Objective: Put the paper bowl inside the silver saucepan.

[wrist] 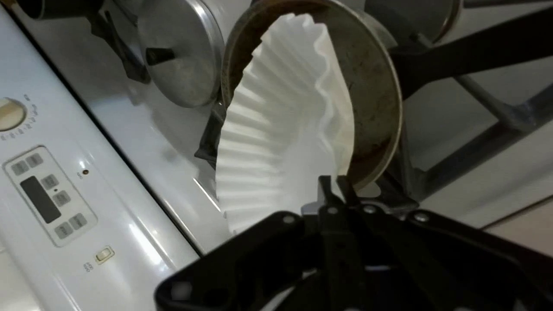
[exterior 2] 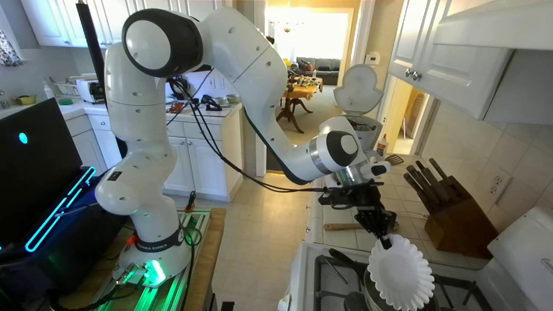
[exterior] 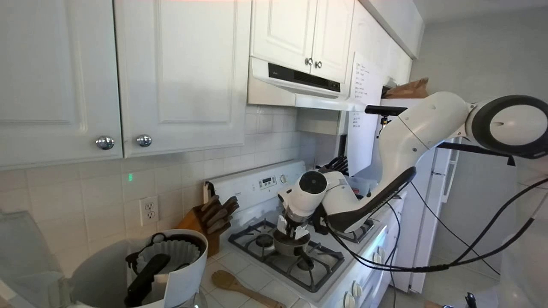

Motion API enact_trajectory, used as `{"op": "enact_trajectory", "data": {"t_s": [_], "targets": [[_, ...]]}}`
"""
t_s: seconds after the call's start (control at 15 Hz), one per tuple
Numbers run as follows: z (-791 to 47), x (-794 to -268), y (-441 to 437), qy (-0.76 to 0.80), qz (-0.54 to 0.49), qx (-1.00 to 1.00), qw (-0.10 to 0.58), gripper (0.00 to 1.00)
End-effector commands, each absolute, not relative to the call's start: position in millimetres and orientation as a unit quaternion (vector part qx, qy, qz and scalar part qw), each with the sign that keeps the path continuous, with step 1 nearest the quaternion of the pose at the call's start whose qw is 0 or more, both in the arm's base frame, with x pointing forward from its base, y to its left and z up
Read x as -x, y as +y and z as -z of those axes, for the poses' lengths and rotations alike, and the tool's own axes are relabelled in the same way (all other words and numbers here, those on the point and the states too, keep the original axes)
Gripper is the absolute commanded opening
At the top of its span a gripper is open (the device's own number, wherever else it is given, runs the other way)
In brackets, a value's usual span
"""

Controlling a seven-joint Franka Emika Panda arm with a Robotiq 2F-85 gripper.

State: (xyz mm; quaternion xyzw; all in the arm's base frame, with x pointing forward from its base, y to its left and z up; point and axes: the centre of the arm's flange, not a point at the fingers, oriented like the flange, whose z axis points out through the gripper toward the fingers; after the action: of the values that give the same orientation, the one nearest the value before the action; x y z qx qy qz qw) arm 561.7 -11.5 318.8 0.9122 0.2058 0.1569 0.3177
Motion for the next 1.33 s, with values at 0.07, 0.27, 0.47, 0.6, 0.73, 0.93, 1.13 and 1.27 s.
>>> {"op": "enact_trajectory", "data": {"t_s": [0.07, 0.27, 0.47, 0.6, 0.73, 0.93, 1.13, 1.27], "targets": [[-315, -564, -26, 0.21, -0.127, -0.921, 0.302, 0.0], [-319, -562, -33, 0.205, -0.069, -0.911, 0.351, 0.0], [-318, -562, -38, 0.196, -0.001, -0.889, 0.415, 0.0], [-318, -566, -37, 0.19, 0.03, -0.875, 0.445, 0.0], [-317, -570, -31, 0.182, 0.041, -0.866, 0.464, 0.0], [-317, -574, -26, 0.174, 0.051, -0.86, 0.477, 0.0], [-313, -580, -24, 0.178, 0.049, -0.862, 0.472, 0.0], [-310, -585, -25, 0.179, 0.043, -0.863, 0.471, 0.0]]}}
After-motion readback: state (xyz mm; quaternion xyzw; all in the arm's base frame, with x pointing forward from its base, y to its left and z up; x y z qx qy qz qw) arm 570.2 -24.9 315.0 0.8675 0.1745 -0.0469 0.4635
